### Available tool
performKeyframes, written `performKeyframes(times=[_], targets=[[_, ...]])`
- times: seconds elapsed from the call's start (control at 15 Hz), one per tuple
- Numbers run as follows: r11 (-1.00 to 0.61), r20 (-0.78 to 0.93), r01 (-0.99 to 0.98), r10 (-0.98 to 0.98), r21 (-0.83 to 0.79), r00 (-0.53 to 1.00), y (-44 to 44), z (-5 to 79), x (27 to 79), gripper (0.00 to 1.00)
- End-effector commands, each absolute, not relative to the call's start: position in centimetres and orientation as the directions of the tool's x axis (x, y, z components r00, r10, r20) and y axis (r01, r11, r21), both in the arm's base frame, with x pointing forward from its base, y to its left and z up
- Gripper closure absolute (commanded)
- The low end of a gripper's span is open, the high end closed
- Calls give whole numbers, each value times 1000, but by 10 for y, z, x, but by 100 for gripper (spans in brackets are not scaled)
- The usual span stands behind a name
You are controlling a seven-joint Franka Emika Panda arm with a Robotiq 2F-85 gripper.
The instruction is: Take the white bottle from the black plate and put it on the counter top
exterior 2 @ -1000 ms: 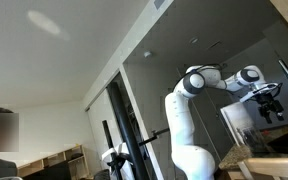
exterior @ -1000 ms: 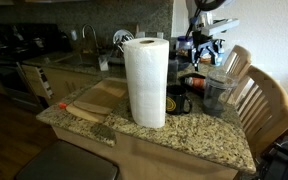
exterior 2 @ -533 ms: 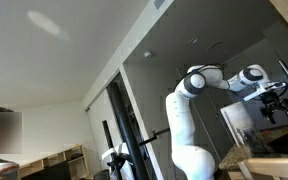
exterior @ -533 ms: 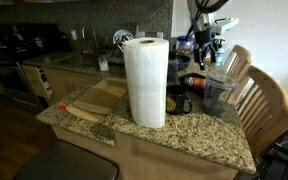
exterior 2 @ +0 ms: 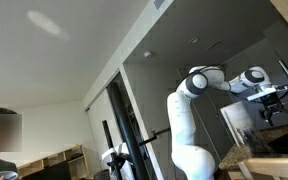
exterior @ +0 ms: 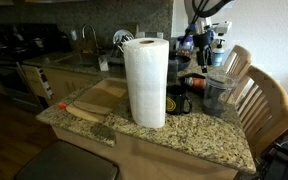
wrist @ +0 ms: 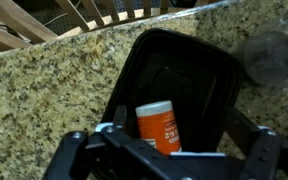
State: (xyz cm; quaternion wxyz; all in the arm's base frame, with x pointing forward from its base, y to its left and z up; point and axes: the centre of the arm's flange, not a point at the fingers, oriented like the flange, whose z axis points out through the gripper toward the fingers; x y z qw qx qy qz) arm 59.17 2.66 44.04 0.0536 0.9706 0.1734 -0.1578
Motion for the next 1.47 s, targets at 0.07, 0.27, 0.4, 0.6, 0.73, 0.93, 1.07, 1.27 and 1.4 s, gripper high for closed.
performKeyframes(times=[0.07, 0.27, 0.4, 0.6, 0.73, 0.93, 1.07, 1.27, 1.4], targets=[[-917, -335, 398, 367, 28, 868, 27, 433, 596, 0], [-911, -339, 412, 382, 18, 860, 28, 430, 599, 0], [-896, -360, 443, 416, -8, 835, 29, 418, 609, 0], [-881, -405, 470, 450, -57, 796, 31, 392, 622, 0], [-888, -388, 460, 432, -24, 814, 32, 395, 606, 0], [-886, -400, 462, 435, -33, 807, 32, 383, 613, 0], [-892, -400, 452, 425, -31, 812, 34, 382, 618, 0], [-889, -428, 453, 436, -68, 792, 35, 357, 631, 0], [-902, -448, 425, 414, -81, 792, 34, 343, 633, 0]])
